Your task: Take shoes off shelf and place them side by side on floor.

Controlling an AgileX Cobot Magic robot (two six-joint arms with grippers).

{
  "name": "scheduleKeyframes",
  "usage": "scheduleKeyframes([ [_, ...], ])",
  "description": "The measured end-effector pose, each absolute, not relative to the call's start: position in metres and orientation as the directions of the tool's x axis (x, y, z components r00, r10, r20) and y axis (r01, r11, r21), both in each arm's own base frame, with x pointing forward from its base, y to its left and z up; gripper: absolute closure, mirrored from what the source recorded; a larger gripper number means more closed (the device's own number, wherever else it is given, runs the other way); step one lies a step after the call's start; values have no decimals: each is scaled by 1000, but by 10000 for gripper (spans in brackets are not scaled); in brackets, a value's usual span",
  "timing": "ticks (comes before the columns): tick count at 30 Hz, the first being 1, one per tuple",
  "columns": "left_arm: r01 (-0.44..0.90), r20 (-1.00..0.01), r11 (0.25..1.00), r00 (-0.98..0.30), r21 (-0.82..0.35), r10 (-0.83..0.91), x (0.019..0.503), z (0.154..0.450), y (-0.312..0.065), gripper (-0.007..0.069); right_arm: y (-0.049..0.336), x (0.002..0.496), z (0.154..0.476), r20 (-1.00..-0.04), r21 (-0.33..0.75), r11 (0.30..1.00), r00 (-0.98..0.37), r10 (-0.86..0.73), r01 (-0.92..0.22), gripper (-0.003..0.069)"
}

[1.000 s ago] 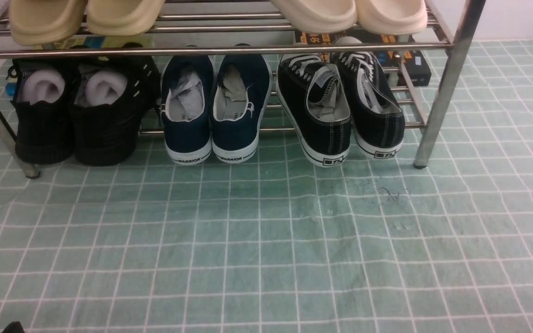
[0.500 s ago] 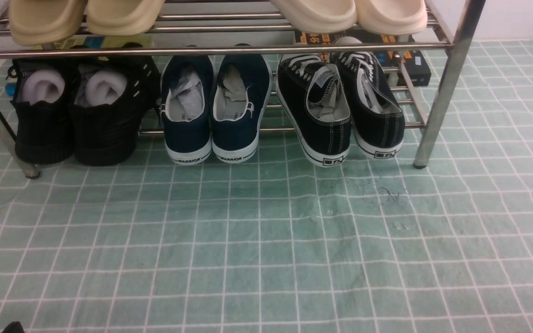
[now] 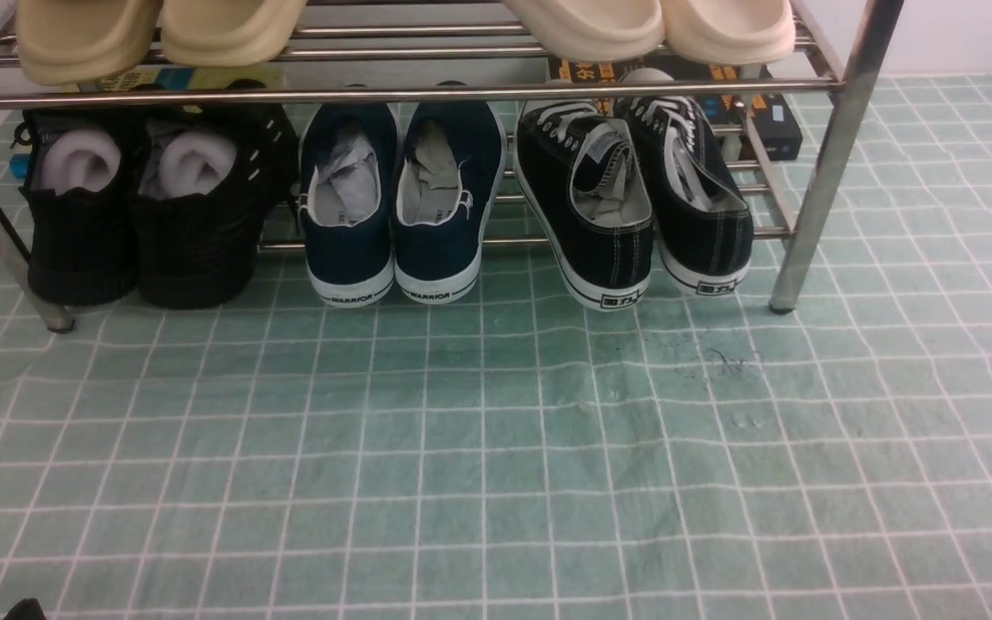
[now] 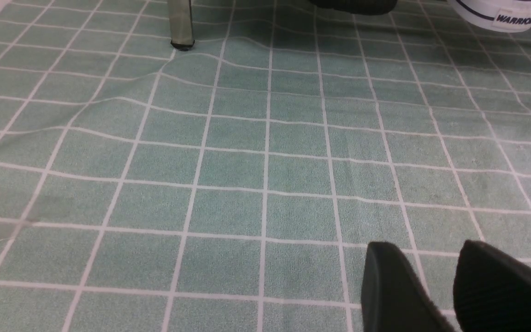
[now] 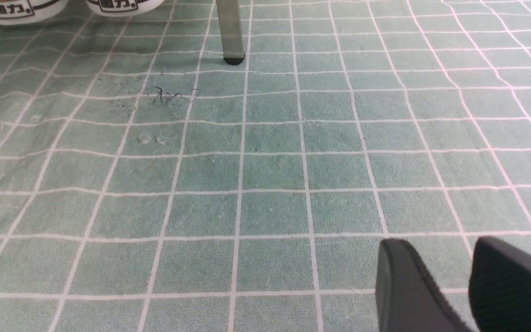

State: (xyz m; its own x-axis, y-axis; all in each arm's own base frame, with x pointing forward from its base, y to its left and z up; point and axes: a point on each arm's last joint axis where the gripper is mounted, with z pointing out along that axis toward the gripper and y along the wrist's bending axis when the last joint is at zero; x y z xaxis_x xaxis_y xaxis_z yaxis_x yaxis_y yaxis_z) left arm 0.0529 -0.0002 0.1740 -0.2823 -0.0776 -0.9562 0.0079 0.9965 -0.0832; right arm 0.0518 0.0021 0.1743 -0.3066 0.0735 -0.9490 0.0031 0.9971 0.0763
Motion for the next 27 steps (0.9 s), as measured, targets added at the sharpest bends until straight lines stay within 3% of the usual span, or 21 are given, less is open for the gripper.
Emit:
scheduleKeyframes([
  [24,8,-956,997,-282,-83,-78,53,174,0,386,2,52,174,-949,75,997,-307,73,3,421],
  [27,8,-956,997,-282,-83,-78,53,174,0,386,3,52,175,-947,114,993,-302,111,6,421],
])
